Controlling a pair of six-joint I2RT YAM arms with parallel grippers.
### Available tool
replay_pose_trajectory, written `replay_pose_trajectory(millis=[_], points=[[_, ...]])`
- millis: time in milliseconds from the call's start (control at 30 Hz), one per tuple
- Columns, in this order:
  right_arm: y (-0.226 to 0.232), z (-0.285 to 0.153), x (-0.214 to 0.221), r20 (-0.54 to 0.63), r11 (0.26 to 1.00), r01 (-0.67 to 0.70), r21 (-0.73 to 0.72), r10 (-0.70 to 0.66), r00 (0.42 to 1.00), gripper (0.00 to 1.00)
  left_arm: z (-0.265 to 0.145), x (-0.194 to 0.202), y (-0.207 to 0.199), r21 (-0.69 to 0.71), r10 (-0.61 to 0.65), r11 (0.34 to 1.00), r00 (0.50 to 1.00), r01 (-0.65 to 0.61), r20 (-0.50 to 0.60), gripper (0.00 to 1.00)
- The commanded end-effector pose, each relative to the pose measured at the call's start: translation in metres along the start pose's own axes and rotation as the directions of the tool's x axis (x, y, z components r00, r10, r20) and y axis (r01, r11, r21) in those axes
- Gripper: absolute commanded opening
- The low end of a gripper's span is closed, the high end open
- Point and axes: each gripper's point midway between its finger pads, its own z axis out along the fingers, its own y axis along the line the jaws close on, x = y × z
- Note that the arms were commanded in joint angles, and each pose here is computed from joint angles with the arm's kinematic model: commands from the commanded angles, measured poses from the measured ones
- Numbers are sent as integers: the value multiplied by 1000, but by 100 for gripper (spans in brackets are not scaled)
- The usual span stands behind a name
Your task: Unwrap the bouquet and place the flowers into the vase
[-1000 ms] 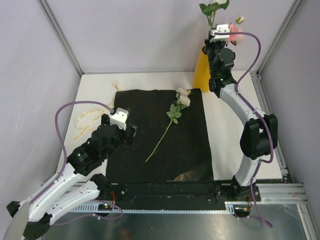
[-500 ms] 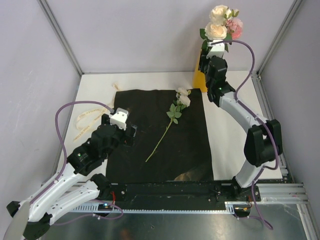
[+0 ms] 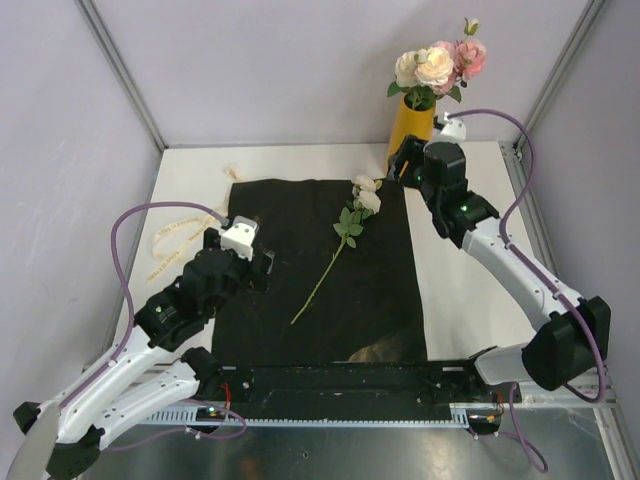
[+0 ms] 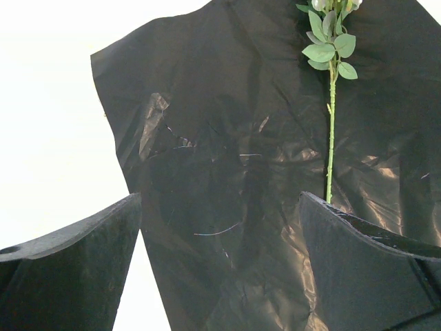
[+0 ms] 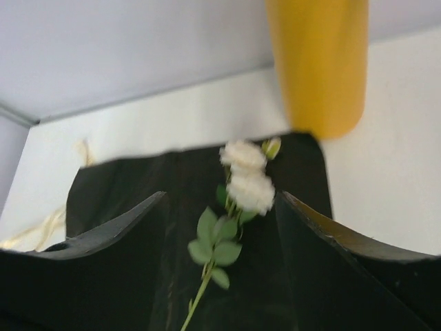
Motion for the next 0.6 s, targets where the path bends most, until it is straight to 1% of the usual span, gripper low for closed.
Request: replay_pose_trajectory(millis=[0, 167, 233, 333, 567], points=[[12, -27, 58, -187, 976, -216, -30, 207, 960, 67, 0, -6, 1, 0, 9, 1000, 1000, -9, 26, 100], [2, -35, 118, -248, 938, -345, 27, 341, 907, 65, 0, -6, -1, 7, 8, 1000, 1000, -8, 25, 100], [-1, -37, 140, -265, 908, -416, 51, 413, 871, 64, 0, -6, -1, 7, 7, 1000, 1000, -7, 25, 100], [4, -35, 162, -273, 850, -525, 47, 517, 812, 62, 0, -6, 0, 3, 4, 1000, 1000, -4, 27, 100], [24, -20, 211, -335, 814, -578, 61, 562, 756, 61, 0, -5, 0, 5, 5, 1000, 1000, -5, 23, 100]])
